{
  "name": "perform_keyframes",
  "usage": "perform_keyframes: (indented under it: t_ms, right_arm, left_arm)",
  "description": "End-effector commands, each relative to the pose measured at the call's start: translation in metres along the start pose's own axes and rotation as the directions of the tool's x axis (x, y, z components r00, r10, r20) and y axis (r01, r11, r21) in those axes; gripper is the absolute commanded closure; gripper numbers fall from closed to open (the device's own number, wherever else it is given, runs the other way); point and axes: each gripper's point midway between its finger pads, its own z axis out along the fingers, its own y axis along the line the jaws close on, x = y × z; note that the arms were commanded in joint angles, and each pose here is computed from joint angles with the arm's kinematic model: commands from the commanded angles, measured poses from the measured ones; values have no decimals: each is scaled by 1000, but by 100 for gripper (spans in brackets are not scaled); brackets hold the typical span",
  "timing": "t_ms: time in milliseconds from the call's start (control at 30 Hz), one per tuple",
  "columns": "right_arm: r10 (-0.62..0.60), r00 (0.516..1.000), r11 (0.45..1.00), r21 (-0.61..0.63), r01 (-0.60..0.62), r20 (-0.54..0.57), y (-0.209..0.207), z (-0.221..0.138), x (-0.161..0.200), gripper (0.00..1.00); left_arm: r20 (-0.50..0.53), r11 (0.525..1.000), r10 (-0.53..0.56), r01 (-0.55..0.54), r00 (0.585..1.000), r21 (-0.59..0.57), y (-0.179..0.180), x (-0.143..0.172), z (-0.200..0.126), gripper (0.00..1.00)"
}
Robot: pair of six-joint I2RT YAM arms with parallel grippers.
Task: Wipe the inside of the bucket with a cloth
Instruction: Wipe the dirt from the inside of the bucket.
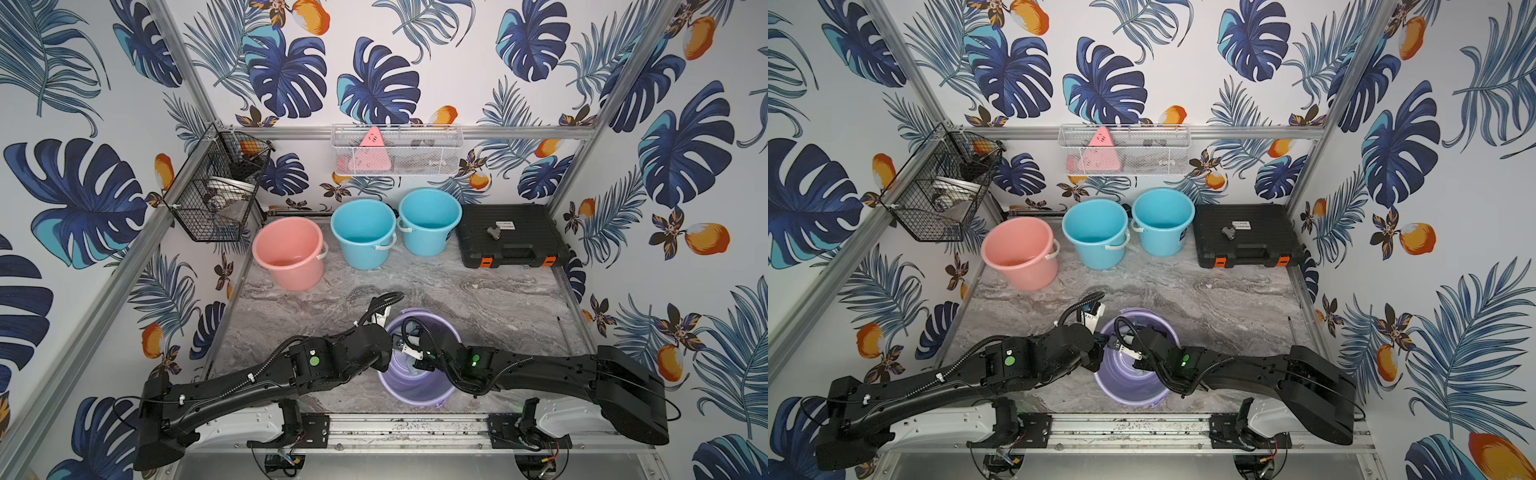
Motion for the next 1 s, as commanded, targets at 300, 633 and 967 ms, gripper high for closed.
perform_keyframes:
  t_ms: [300, 633, 967]
  right_arm:
    - [-260, 895, 966, -109, 236, -362, 0, -31, 74, 100]
    - [-308, 848, 875, -478, 76, -431, 55, -70, 100, 100]
    - [-50, 962, 732, -665, -146, -267, 90, -83, 55, 100]
  left_arm:
    - [28, 999, 11, -10, 1000, -33, 2, -8, -8, 100]
    - [41, 996, 56, -53, 998, -71, 1, -10, -8, 100]
    - [41, 997, 56, -54, 998, -52, -8, -9, -4, 100]
